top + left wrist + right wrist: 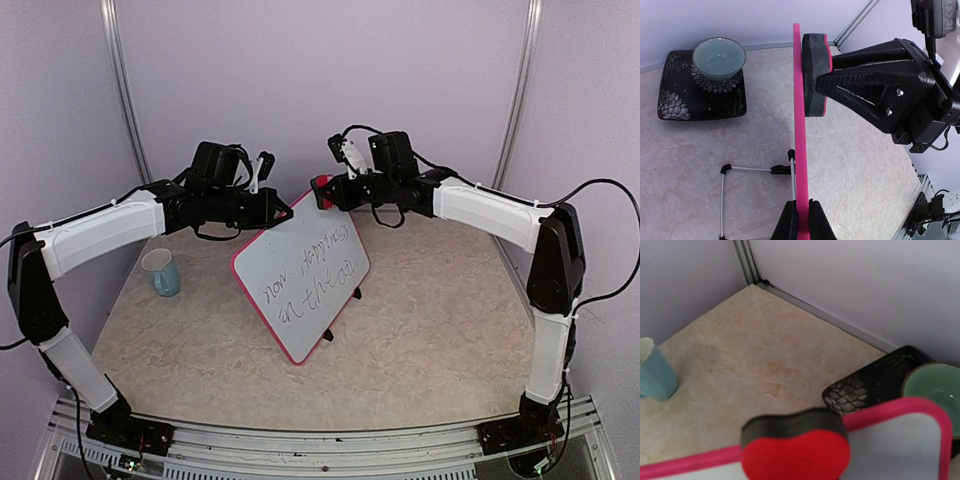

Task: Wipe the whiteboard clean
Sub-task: Erase the whiteboard at the center of the board.

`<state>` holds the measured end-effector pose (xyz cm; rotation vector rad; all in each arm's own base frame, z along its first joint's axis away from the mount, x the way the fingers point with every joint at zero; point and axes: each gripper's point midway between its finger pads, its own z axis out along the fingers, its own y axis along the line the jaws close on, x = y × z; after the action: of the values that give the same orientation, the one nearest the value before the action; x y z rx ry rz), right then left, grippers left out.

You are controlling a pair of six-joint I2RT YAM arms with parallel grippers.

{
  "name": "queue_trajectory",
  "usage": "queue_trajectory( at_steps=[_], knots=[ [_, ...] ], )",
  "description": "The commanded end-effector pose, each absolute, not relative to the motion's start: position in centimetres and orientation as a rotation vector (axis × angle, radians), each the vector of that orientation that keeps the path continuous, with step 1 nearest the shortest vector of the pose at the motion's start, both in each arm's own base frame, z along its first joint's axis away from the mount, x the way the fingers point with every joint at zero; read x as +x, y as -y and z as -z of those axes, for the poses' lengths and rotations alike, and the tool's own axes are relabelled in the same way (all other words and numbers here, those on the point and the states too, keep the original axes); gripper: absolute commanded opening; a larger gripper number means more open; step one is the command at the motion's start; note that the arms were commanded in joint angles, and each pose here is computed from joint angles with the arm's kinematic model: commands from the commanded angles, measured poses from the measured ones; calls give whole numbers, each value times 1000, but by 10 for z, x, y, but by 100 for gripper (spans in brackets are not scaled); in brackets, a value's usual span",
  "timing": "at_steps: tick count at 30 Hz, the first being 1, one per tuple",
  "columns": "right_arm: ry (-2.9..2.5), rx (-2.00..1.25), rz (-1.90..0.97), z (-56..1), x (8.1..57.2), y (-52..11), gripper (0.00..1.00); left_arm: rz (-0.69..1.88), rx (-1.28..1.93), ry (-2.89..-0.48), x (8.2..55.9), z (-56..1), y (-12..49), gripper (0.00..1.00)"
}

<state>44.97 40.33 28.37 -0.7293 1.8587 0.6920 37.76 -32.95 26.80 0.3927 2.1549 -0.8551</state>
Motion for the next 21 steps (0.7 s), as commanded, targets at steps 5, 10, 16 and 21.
queue_trajectory(
  at_steps=[5,10,16,21],
  knots=[
    [-1922,-730,-711,-245,429,-396,0,984,562,-2146,356,-269,363,0],
    [-1983,-666,-626,-224,446,-377,0,986,565,-2145,357,-269,366,0],
    [-1958,-651,-661,-236,449,-375,0,982,573,-2151,355,-265,370,0],
    [-1927,-664,-669,-253,449,-379,0,986,576,-2146,355,-265,373,0]
  ],
)
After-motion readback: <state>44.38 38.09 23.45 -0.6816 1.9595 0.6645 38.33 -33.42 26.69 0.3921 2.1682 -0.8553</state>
